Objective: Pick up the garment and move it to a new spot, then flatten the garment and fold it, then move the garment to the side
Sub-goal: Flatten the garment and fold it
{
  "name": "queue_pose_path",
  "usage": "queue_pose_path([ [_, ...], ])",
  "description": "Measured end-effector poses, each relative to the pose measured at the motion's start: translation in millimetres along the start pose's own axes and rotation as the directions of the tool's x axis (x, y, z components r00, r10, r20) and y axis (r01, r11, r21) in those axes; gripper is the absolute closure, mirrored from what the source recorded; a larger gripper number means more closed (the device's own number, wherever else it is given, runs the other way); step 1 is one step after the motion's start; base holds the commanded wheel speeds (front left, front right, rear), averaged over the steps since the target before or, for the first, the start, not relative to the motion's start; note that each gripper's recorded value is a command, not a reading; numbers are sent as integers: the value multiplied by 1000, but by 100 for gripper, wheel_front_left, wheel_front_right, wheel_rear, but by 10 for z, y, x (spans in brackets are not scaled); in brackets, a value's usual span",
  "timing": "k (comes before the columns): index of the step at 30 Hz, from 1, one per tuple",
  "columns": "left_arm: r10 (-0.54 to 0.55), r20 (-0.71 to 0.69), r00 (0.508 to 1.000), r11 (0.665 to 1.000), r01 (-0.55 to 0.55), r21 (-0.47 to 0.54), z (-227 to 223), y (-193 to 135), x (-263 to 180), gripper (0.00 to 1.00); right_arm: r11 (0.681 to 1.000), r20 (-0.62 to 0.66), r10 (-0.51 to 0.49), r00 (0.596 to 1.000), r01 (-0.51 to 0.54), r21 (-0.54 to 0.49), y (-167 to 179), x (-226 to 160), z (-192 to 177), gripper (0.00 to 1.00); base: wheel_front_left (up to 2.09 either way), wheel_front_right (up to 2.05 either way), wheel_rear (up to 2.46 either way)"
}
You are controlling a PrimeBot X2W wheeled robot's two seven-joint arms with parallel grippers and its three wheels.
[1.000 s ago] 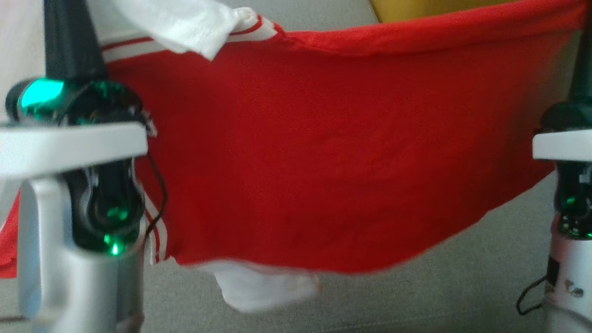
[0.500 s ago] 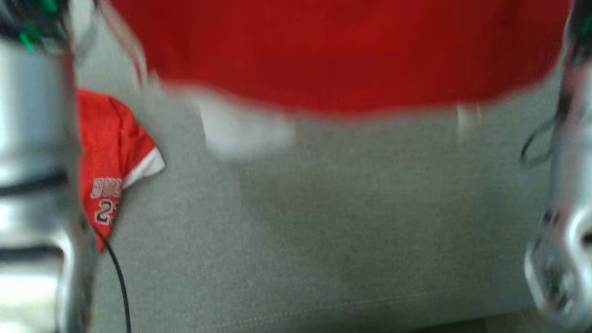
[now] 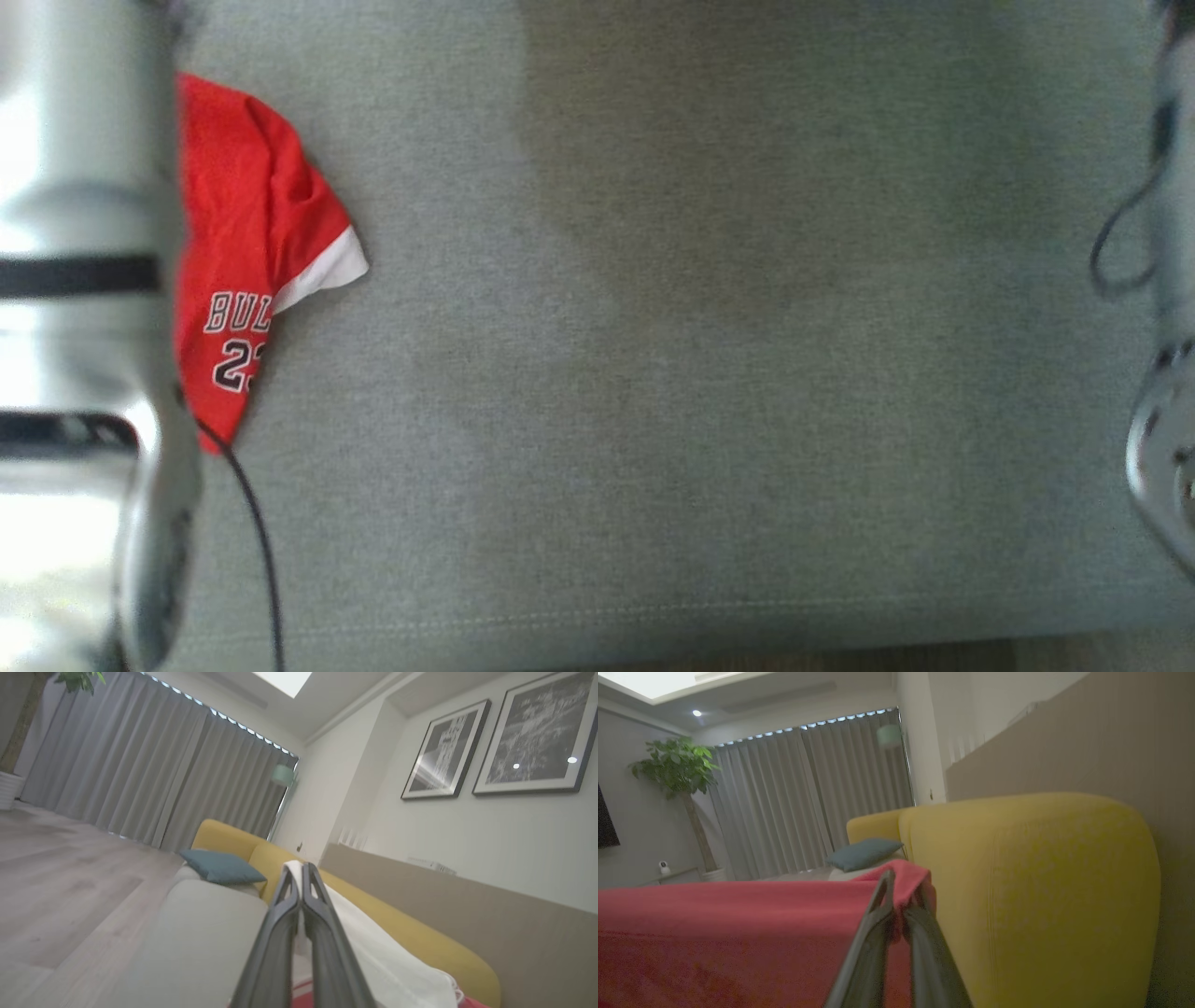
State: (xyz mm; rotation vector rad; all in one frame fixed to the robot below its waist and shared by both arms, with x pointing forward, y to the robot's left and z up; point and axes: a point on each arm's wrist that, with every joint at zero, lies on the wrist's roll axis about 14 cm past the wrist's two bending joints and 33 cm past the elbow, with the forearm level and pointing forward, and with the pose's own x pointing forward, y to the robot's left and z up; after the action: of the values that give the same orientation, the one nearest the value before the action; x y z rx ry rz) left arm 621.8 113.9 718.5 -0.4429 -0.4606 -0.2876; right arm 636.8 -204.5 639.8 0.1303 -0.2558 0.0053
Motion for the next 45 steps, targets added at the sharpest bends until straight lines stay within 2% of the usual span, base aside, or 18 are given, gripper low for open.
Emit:
queue_pose_path([
  [4, 55, -170, 984, 998, -55, 8, -632, 214, -391, 100, 1000, -197, -16, 980, 14, -13, -71, -310, -743, 100, 0, 0, 0],
  [6, 71, -252, 965, 997, -68, 21, -899, 286, -635, 100, 1000, -275, -14, 961, 7, -27, -77, -475, -998, 100, 0, 0, 0],
  [9, 93, -347, 933, 996, -83, 41, -1169, 360, -988, 100, 998, -375, 0, 927, -23, -55, -56, -696, -1256, 100, 0, 0, 0],
  [16, 81, -515, 853, 996, -51, 73, -1461, 371, -1788, 100, 980, -587, 8, 810, -124, -158, -157, -1275, -1647, 100, 0, 0, 0],
  [23, 29, -631, 775, 998, 7, 55, -1431, 285, -2417, 100, 940, -695, -13, 719, -229, -254, -365, -1715, -1730, 100, 0, 0, 0],
  [29, -45, -711, 702, 998, 61, -2, -1345, 100, -2831, 100, 930, -744, -19, 667, -261, -257, -497, -1931, -1692, 100, 0, 0, 0],
  [34, -111, -781, 614, 994, 85, -74, -1280, -86, -3218, 100, 936, -801, -25, 598, -267, -229, -615, -2217, -1670, 100, 0, 0, 0],
  [41, -184, -823, 537, 983, 114, -146, -1130, -300, -3490, 100, 946, -858, -41, 512, -255, -198, -748, -2511, -1579, 100, 0, 0, 0],
  [45, -224, -853, 470, 974, 126, -187, -1060, -426, -3728, 100, 956, -897, -50, 439, -239, -171, -834, -2792, -1565, 100, 0, 0, 0],
])
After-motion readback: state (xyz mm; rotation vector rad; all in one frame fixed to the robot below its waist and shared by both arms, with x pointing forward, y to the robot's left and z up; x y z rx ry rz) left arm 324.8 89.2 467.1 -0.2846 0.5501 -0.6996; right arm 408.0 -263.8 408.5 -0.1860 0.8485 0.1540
